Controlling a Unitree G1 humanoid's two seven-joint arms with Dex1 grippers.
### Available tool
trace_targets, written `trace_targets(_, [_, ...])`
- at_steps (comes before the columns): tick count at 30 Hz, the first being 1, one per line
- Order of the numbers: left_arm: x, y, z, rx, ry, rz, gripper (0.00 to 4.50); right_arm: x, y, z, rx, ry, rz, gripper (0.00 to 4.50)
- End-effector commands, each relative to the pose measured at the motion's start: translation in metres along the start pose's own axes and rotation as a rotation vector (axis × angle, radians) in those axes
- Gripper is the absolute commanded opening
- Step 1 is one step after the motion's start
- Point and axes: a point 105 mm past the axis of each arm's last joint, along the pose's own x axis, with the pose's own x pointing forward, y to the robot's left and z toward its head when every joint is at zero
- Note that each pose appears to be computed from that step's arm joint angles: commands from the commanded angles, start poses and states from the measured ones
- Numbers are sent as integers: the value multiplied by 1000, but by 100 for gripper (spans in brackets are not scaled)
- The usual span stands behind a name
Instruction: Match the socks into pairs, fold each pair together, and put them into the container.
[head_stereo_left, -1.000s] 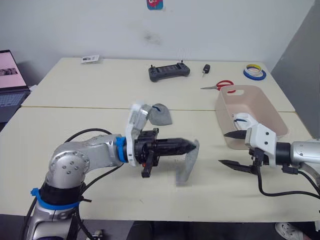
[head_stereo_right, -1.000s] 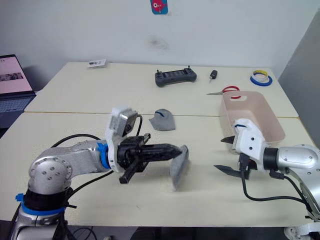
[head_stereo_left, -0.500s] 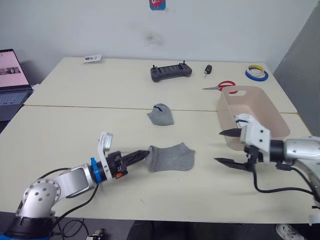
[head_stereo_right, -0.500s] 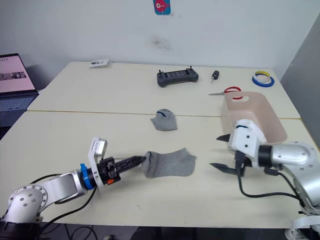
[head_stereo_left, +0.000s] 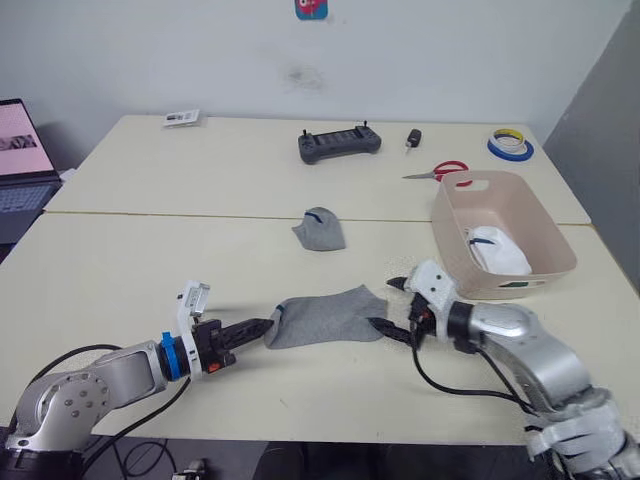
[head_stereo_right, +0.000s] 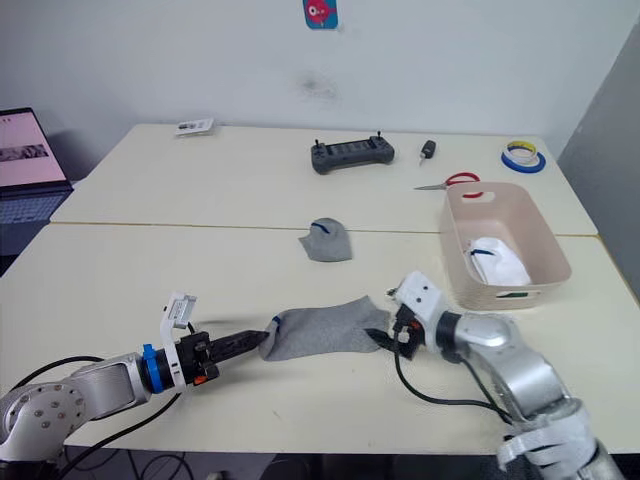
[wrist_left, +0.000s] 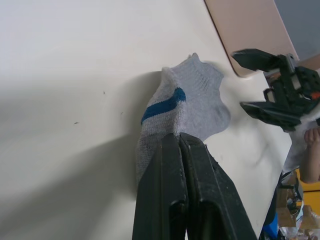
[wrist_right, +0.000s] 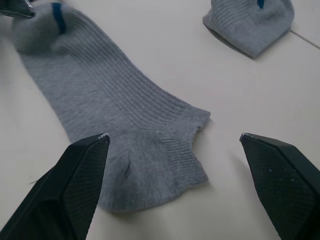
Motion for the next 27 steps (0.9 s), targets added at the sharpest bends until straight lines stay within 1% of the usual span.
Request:
trace_targets(1, [-5,0,11,74,5,6,1,7,-6,9,-3,-45,-34,450])
trace_targets(2, [-5,2,12,89,10,13,1,10,-8,6,17,-39,-42,450])
trace_targets(4, [-6,5,15,143,29,17,0,15,-12,-1,57,-17,-51,411])
trace_targets(6, [-7,8,17,192,49,19,0,16,-10,-5,71,-1,-25,363])
trace_targets(7, [-7,9,18,204,54,21,0,16,-8,-6,69,7,-7,318])
trace_targets(12, [-9,12,18,229,78,8,0,14,1,-9,51,22,63,140])
trace_targets(14, [-10,7,14,233,105,-18,0,13,5,-3,45,-2,85,64])
trace_targets(16, [-13,2,9,233,133,-44,0,10,9,2,36,-21,113,2])
trace_targets(20, [-20,-5,3,222,168,-75,0,1,20,8,36,-38,165,2])
trace_targets(23, [-26,-10,-1,209,200,-95,0,-16,34,9,58,-29,223,2])
trace_targets(27, [-33,-16,-5,166,233,-122,0,-39,48,9,117,-7,263,2])
